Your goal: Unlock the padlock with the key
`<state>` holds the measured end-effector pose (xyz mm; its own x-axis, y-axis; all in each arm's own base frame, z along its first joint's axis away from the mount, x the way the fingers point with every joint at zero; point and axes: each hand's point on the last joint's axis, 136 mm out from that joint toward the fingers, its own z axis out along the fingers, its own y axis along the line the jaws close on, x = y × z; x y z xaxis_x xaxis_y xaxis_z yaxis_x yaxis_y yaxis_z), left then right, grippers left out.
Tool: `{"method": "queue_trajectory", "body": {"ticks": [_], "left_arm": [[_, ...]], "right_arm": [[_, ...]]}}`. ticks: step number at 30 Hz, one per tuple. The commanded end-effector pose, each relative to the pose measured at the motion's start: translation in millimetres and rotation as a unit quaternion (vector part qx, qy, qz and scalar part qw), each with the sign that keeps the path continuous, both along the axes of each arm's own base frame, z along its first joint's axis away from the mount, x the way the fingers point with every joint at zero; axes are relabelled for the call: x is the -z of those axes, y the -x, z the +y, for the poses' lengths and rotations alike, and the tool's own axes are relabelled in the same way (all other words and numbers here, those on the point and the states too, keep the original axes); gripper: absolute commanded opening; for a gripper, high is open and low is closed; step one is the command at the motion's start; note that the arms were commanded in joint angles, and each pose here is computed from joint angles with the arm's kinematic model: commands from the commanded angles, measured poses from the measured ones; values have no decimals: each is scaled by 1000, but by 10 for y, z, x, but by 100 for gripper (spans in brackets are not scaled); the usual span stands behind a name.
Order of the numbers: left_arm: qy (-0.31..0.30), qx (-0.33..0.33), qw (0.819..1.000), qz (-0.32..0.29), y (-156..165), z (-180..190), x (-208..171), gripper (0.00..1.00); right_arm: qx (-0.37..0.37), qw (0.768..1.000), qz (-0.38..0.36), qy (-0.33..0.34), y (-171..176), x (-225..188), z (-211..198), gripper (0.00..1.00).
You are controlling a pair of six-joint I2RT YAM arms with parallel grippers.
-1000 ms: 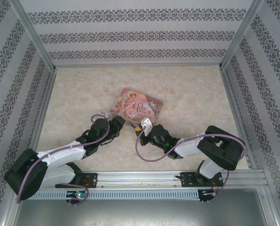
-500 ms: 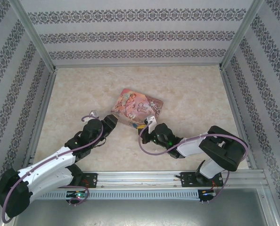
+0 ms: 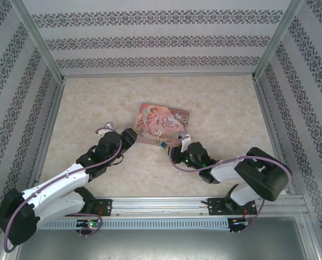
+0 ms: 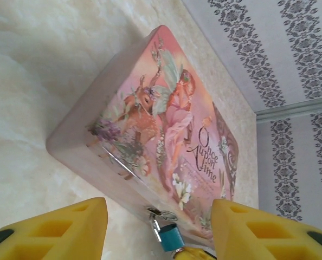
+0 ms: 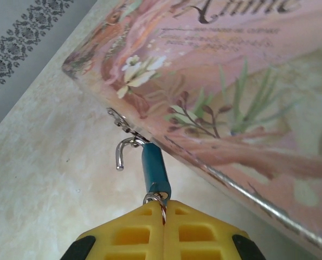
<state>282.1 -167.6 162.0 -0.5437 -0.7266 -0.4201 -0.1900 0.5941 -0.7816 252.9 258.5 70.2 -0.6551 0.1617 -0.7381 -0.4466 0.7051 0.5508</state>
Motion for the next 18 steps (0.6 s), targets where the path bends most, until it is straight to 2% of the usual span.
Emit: {"method": "queue_trajectory", "body": {"ticks": [1,8,18], "left_arm": [[-7,3,1000,-6,-40,-12,-97,53],[-5,12,1000,-1,-52,-63,-89,53],[1,11,1000,1,-39,-60,-58,53]], "right_arm": [[8,999,38,-19,40,77,-81,0],[12,996,85,-21,77,270,-178,0],[0,995,96,-26,37,339,-84,0]]}}
